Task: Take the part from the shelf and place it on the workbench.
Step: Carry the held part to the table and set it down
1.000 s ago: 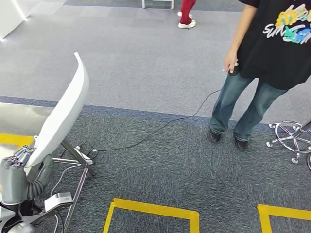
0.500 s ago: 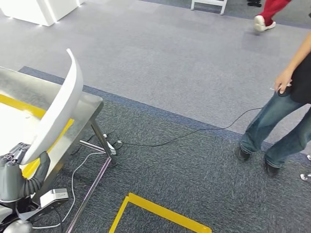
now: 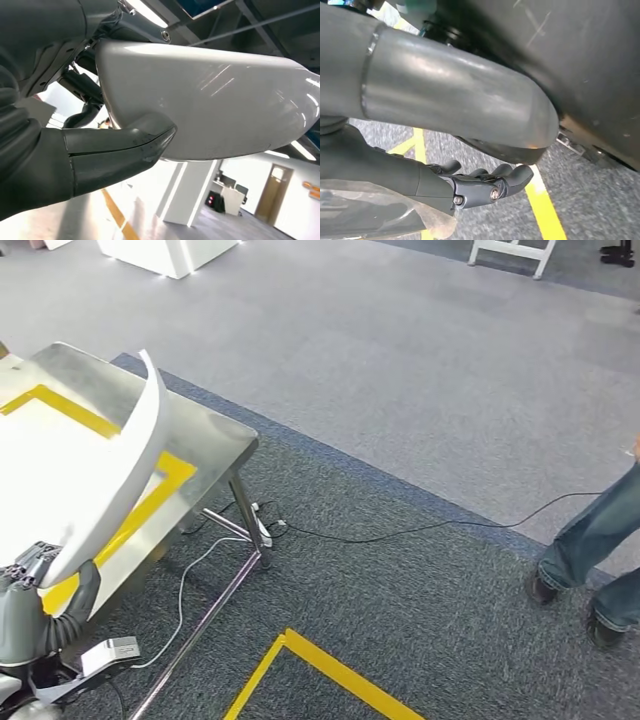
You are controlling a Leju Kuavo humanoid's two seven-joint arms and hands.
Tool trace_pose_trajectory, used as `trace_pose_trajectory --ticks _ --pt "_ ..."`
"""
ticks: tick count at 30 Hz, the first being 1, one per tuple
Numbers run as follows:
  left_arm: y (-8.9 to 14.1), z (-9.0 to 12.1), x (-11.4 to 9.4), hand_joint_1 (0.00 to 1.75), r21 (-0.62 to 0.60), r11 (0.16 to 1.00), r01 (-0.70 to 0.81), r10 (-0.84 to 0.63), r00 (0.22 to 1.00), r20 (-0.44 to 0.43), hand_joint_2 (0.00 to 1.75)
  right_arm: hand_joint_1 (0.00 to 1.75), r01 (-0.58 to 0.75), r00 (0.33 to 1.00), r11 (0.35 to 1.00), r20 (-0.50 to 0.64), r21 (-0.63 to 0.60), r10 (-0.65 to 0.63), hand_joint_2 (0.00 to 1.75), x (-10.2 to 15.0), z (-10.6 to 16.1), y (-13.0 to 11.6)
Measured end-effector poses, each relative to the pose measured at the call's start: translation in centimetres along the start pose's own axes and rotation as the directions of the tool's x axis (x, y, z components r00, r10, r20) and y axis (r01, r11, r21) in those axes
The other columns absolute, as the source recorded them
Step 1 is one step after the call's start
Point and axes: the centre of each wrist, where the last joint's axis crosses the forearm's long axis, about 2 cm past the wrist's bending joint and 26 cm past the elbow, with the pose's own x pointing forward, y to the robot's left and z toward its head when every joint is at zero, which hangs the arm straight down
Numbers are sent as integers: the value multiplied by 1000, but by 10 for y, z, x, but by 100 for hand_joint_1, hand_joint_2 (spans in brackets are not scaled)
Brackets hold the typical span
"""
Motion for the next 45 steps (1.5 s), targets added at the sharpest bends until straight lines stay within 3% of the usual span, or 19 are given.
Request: trace_pose_trajectory --ticks 45 --pt "-14 -8 21 175 -13 1000 -9 9 1000 -18 175 0 9 1000 1000 8 7 -9 0 -1 0 -2"
